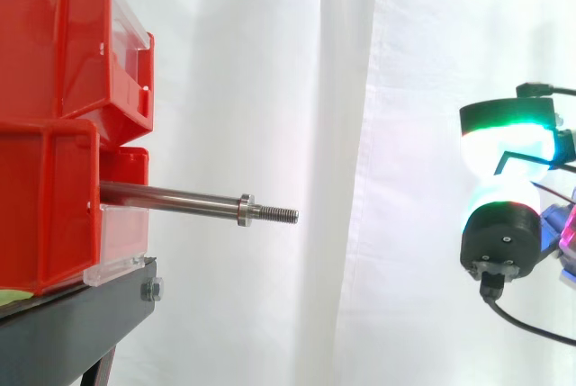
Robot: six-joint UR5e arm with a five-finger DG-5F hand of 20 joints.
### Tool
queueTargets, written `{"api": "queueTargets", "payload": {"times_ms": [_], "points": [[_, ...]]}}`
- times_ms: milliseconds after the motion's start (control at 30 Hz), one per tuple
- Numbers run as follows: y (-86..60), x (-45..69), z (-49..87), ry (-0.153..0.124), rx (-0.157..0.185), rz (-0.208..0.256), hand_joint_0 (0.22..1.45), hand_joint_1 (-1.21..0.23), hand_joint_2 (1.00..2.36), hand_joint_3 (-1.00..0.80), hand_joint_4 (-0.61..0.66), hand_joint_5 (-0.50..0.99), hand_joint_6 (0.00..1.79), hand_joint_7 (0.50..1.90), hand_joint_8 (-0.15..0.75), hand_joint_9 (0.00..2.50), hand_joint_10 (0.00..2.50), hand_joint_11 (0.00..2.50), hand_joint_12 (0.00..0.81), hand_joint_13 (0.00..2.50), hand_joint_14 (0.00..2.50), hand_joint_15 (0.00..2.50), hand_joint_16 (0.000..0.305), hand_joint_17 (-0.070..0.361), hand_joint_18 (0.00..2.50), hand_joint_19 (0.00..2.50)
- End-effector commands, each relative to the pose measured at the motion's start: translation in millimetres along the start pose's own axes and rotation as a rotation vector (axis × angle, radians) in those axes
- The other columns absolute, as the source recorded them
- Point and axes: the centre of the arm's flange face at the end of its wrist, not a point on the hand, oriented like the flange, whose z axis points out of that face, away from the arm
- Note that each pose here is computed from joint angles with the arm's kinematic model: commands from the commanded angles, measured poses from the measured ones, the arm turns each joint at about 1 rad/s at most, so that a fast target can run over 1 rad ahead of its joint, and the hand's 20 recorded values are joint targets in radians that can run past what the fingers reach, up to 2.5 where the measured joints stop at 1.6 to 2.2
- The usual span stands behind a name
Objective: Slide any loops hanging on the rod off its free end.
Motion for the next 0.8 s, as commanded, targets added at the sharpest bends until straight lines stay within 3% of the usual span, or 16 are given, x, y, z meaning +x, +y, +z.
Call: {"api": "queueTargets", "payload": {"times_ms": [0, 133, 200, 400, 767], "points": [[3.9, 0.7, -4.6, -0.002, -0.001, -0.028, 0.59, -0.74, 1.02, -0.01, -0.15, -0.14, 0.93, 1.12, 0.326, 1.29, 0.02, 0.61, 0.331, 1.16, 0.01, 0.31, 0.053, 0.119, 1.14, 0.41], [3.2, 0.3, -4.0, -0.003, 0.0, -0.056, 0.59, -0.73, 1.02, -0.05, -0.12, -0.14, 0.93, 1.14, 0.315, 1.32, 0.02, 0.7, 0.32, 1.15, 0.01, 0.32, 0.05, 0.112, 1.11, 0.42], [3.3, 0.4, -3.8, -0.002, -0.001, -0.098, 0.59, -0.72, 1.03, -0.06, -0.11, -0.15, 0.93, 1.14, 0.31, 1.34, 0.02, 0.74, 0.318, 1.14, 0.01, 0.33, 0.048, 0.109, 1.1, 0.43], [4.4, 1.0, -3.4, 0.0, -0.007, -0.156, 0.59, -0.72, 1.03, -0.08, -0.1, -0.15, 0.92, 1.16, 0.304, 1.36, 0.03, 0.82, 0.309, 1.14, 0.01, 0.33, 0.046, 0.104, 1.09, 0.42], [4.3, -0.4, -3.4, -0.004, -0.007, -0.183, 0.59, -0.71, 1.03, -0.1, -0.09, -0.16, 0.92, 1.14, 0.307, 1.37, 0.02, 0.84, 0.311, 1.15, 0.01, 0.34, 0.046, 0.104, 1.08, 0.43]]}}
